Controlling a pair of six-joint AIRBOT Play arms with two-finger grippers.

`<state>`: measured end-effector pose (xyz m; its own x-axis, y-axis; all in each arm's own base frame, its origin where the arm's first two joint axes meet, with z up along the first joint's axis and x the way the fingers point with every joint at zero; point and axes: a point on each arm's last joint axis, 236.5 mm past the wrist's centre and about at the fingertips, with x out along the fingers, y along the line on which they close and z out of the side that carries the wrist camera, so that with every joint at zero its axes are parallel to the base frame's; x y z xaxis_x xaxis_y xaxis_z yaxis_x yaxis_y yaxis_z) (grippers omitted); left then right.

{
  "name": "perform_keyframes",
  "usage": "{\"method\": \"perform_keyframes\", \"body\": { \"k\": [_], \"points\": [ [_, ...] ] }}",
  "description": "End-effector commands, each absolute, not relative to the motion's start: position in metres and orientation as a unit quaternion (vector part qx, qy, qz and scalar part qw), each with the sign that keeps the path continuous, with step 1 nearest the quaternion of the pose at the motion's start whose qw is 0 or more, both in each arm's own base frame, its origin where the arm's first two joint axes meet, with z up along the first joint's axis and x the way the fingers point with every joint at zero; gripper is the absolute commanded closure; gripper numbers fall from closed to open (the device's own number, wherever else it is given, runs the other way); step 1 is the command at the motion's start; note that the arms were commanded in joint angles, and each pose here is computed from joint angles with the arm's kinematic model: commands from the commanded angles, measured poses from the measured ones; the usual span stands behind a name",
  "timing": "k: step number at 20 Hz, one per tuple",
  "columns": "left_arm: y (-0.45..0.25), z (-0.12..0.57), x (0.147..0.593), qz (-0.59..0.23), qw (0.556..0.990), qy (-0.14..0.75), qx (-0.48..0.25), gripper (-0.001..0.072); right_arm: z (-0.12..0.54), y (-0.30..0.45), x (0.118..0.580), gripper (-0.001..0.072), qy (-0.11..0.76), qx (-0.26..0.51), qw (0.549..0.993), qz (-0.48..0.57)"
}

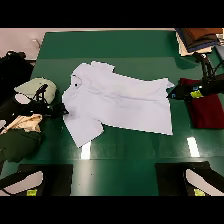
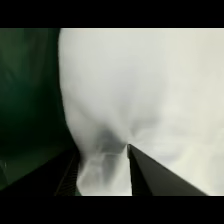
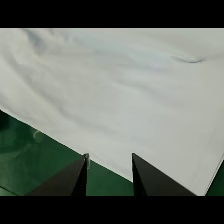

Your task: Fold the shirts.

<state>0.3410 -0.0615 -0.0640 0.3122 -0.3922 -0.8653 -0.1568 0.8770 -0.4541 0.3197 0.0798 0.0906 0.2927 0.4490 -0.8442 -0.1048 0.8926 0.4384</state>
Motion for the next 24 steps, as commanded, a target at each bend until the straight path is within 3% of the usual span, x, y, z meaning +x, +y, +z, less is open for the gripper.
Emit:
{"method": "perform_keyframes", "body": {
  "k": [1, 8, 12, 13, 14, 15, 18, 19, 20, 22, 24],
  "points": [
    [-0.055, -0.053, 0.342, -0.087, 0.774, 0.587, -0.223, 0.0330, 0.091, 0.082, 0.317, 0.0389, 0.571, 0.154, 0.786, 0.179],
    [-0.079, -0.077, 0.322, -0.119, 0.743, 0.628, -0.199, 0.0330, 0.091, 0.082, 0.316, 0.0389, 0.573, 0.155, 0.784, 0.180],
    [-0.090, -0.072, 0.339, -0.116, 0.747, 0.606, -0.248, 0.0333, 0.090, 0.082, 0.312, 0.0389, 0.579, 0.153, 0.780, 0.182],
    [-0.092, -0.068, 0.342, -0.119, 0.749, 0.602, -0.251, 0.0350, 0.087, 0.078, 0.310, 0.0389, 0.585, 0.149, 0.778, 0.176],
    [-0.092, -0.064, 0.343, -0.123, 0.749, 0.602, -0.250, 0.0557, 0.083, 0.070, 0.305, 0.0389, 0.595, 0.143, 0.773, 0.168],
    [-0.093, -0.060, 0.345, -0.128, 0.750, 0.601, -0.245, 0.0684, 0.075, 0.059, 0.297, 0.0389, 0.609, 0.145, 0.765, 0.154],
    [-0.093, -0.043, 0.350, -0.140, 0.759, 0.592, -0.234, 0.0682, 0.026, 0.014, 0.254, 0.0389, 0.657, 0.190, 0.725, 0.082],
    [-0.093, -0.037, 0.353, -0.145, 0.766, 0.584, -0.228, 0.0682, 0.006, -0.001, 0.234, 0.0323, 0.673, 0.216, 0.706, 0.051],
    [-0.093, -0.031, 0.355, -0.147, 0.771, 0.577, -0.224, 0.0682, -0.014, -0.011, 0.214, 0.0178, 0.686, 0.242, 0.686, 0.028],
    [-0.094, -0.025, 0.356, -0.150, 0.776, 0.570, -0.226, 0.0682, -0.049, -0.019, 0.181, 0.0190, 0.698, 0.317, 0.642, -0.010],
    [-0.094, -0.025, 0.355, -0.150, 0.775, 0.570, -0.226, 0.0682, -0.072, -0.007, 0.170, 0.0286, 0.687, 0.382, 0.618, 0.005]
  ]
}}
